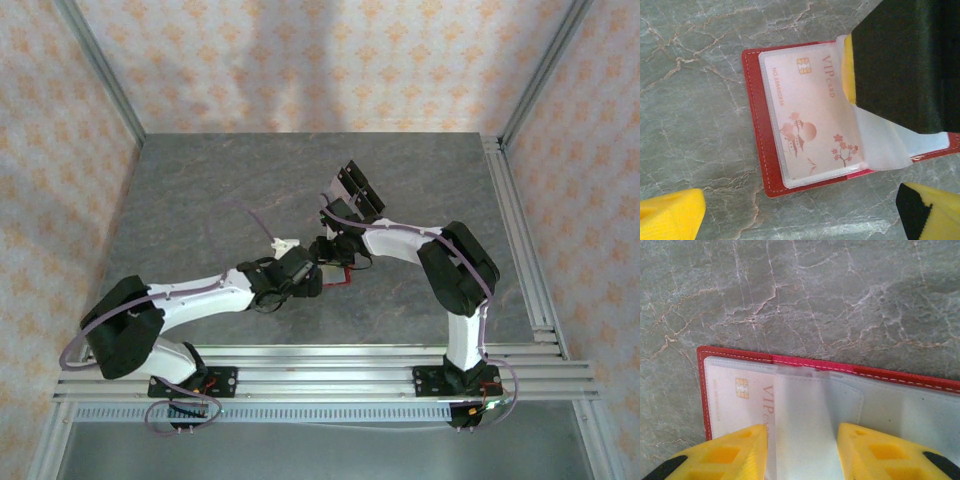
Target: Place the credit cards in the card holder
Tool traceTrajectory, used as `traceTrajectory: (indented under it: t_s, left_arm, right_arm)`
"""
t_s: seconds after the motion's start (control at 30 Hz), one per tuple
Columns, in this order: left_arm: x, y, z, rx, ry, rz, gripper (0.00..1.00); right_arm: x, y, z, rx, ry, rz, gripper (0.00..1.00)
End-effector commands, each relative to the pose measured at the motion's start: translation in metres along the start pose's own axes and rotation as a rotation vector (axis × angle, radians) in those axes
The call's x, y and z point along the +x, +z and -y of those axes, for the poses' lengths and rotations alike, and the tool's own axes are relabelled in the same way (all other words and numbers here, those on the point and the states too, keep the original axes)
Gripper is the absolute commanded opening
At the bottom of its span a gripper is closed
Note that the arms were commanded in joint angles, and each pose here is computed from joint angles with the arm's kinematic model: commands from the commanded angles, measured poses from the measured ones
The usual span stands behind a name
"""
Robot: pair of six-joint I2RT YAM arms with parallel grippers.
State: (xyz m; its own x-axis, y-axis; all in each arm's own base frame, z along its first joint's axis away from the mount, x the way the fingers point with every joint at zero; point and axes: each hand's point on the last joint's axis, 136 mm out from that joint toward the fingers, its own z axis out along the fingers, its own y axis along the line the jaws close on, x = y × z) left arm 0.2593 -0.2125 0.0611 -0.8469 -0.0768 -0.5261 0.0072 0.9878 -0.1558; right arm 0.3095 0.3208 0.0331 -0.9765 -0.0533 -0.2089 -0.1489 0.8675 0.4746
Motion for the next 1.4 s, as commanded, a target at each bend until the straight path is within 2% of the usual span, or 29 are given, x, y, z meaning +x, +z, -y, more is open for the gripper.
traceTrajectory:
  t_s: [0.0,0.43,0.83,1.23,1.37]
  left_arm:
    - [-0.010,0.001,0.017,0.025,0.014,0.024,1.00]
    - [-0.016,0.016,0.028,-0.003,0.050,0.018,1.00]
    - [-0.005,0.032,0.010,-0.103,0.073,0.004,1.00]
    - [0.000,0.033,0.001,-0.124,0.071,0.001,1.00]
    - [0.000,0.034,0.002,-0.121,0.071,0.001,1.00]
  right_arm:
    - [0.024,0.008,0.015,0.050,0.025,-0.067,0.42]
    - [0.025,0.007,0.015,0.049,0.026,-0.066,0.42]
    - [0.021,0.001,0.009,0.040,0.020,-0.057,0.42]
    - [-0.006,-0.039,0.005,0.034,0.032,0.054,0.43]
    - [-0.005,-0.041,0.011,0.045,0.036,0.054,0.49]
